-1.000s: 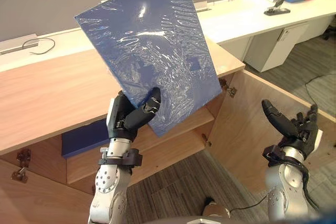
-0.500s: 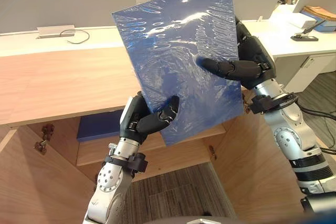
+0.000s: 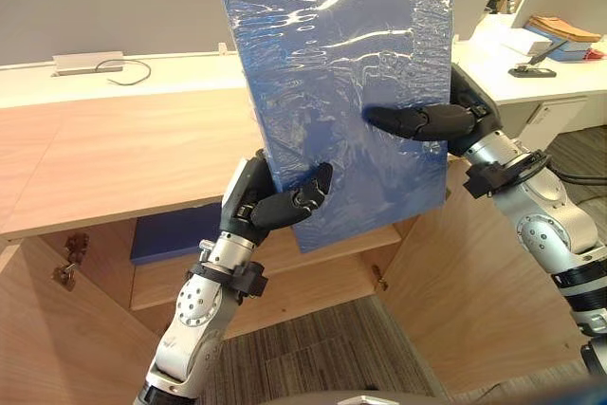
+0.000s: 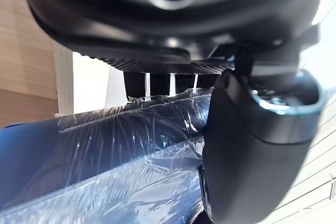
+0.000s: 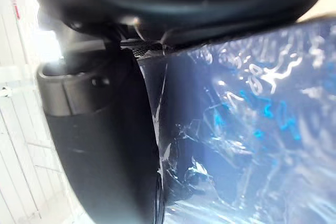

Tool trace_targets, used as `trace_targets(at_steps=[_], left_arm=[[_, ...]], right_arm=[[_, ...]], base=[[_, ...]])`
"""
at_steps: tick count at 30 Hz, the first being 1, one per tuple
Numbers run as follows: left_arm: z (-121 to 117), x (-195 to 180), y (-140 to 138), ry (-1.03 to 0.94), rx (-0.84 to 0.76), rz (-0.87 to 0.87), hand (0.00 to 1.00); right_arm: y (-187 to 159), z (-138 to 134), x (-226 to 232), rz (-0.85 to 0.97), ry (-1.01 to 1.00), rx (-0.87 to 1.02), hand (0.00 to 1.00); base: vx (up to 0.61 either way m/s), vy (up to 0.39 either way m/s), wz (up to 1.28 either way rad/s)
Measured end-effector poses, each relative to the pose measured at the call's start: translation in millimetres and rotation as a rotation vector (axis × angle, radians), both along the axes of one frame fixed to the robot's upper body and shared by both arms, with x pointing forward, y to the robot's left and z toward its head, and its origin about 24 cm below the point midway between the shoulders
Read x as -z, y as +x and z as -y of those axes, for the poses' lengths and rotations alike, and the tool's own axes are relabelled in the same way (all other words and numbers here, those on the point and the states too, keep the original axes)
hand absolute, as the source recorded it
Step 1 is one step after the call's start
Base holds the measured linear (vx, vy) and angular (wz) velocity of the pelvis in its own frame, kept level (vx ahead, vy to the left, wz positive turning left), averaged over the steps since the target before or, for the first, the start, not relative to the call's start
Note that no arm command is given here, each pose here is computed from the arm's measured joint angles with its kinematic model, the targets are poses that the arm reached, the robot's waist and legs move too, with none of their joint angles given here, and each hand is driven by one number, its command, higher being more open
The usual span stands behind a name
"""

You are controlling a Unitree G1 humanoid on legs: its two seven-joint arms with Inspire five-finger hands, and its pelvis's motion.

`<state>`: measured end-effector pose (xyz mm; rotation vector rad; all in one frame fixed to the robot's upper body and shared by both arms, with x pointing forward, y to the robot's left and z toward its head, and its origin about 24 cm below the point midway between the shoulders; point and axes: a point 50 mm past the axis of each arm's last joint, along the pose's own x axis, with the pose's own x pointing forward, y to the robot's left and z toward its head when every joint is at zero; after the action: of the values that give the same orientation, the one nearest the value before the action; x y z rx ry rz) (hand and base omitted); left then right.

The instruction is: Walk over to the cabinet, pick up the folder, carry it to the office cabinet, place the folder inside the office cabinet, then close the office cabinet door

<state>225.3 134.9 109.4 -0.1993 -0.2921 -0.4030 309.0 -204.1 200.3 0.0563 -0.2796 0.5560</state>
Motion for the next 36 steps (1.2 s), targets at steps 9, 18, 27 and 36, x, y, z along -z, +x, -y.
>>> trace_targets(at_steps=[9,18,27,36], left_arm=[[-13,14,9,0.034,0.066,-0.094,1.00],[-5,59,3,0.127,0.397,-0.335,1.00],[15,91,-23,0.035,0.516,-0.463,1.00],[-10,161,-52,0.333,0.439,-0.671,1.00]], right_arm=[[-4,5,10,-0.148,-0.066,-0.130,0.00],[-10,4,7,-0.082,-0.333,-0.148,0.00],[-37,5,-8,0.127,-0.482,-0.131,0.00],[-63,-3,-48,0.519,-0.529,0.071,0.00]], base=[[0.03,0.006,0.01],[0.01,0.006,0.00],[0.02,0.011,-0.05],[0.02,0.003,-0.15]])
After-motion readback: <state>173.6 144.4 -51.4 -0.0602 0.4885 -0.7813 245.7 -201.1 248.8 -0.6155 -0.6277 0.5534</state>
